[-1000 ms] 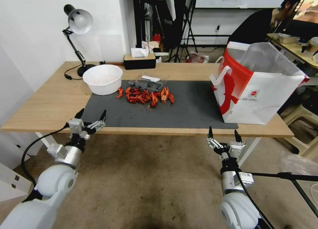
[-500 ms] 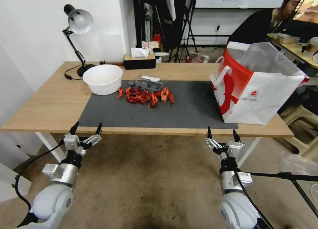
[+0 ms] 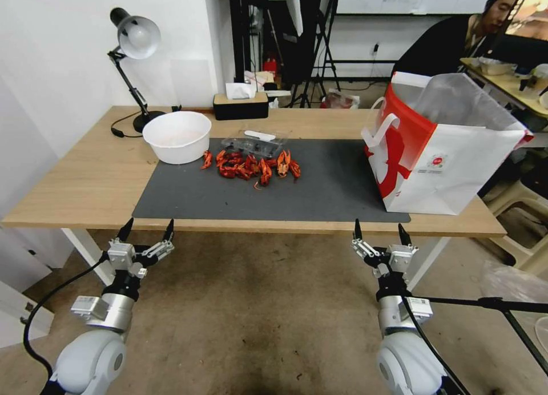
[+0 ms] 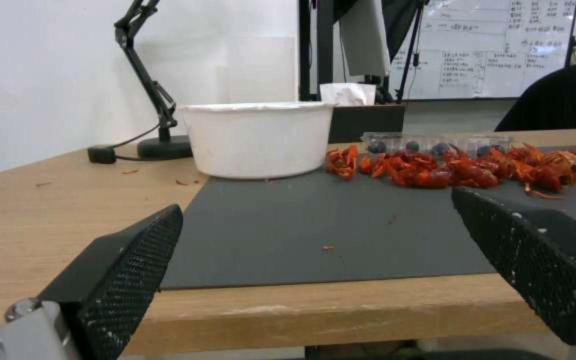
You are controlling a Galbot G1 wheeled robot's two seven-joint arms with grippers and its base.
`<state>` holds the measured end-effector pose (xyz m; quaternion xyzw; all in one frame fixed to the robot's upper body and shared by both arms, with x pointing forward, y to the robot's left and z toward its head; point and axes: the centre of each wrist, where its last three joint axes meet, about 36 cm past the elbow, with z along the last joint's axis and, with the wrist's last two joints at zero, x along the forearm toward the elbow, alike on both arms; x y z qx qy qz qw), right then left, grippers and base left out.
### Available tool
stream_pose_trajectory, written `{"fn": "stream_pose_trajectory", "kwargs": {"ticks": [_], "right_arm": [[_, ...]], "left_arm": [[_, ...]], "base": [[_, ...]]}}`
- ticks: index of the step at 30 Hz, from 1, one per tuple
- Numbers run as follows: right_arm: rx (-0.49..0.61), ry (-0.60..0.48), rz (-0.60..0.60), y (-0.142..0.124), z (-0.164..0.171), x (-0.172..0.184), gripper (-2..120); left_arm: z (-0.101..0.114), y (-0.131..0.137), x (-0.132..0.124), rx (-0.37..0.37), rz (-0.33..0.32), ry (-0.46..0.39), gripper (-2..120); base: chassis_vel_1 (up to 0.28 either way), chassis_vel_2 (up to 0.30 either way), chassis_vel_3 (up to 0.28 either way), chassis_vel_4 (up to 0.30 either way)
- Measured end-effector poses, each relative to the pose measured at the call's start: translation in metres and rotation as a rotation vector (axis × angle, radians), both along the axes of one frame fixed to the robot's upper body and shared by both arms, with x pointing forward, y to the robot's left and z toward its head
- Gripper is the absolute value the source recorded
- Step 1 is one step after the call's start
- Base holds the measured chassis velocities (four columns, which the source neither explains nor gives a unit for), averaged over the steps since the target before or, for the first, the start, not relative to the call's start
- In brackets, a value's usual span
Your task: Pick up the trash from the table and place it into the takeout bag.
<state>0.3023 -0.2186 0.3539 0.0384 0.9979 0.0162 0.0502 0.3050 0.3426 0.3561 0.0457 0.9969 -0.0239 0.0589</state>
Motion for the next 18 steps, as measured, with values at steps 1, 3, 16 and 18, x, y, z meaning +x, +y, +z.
{"fn": "stream_pose_trajectory", "kwargs": {"ticks": [1, 3, 16, 18], "right_arm": [[0.000, 0.000, 0.000, 0.0000, -0.0001, 0.0000, 100], [0.000, 0.000, 0.000, 0.0000, -0.0001, 0.0000, 100], [0.001, 0.000, 0.001, 0.0003, -0.0004, -0.0002, 100], [0.001, -0.001, 0.001, 0.0003, -0.0004, -0.0001, 100]], "left_arm": [[0.0001, 0.0001, 0.0001, 0.001, 0.000, 0.000, 100], [0.0001, 0.0001, 0.0002, 0.001, 0.000, 0.000, 100], [0.0003, 0.0005, 0.0007, 0.002, 0.000, -0.001, 100], [0.0002, 0.0005, 0.0007, 0.002, 0.000, -0.001, 100]], "base": [[0.000, 0.000, 0.000, 0.000], [0.000, 0.000, 0.000, 0.000], [0.000, 0.000, 0.000, 0.000], [0.000, 0.000, 0.000, 0.000]]}}
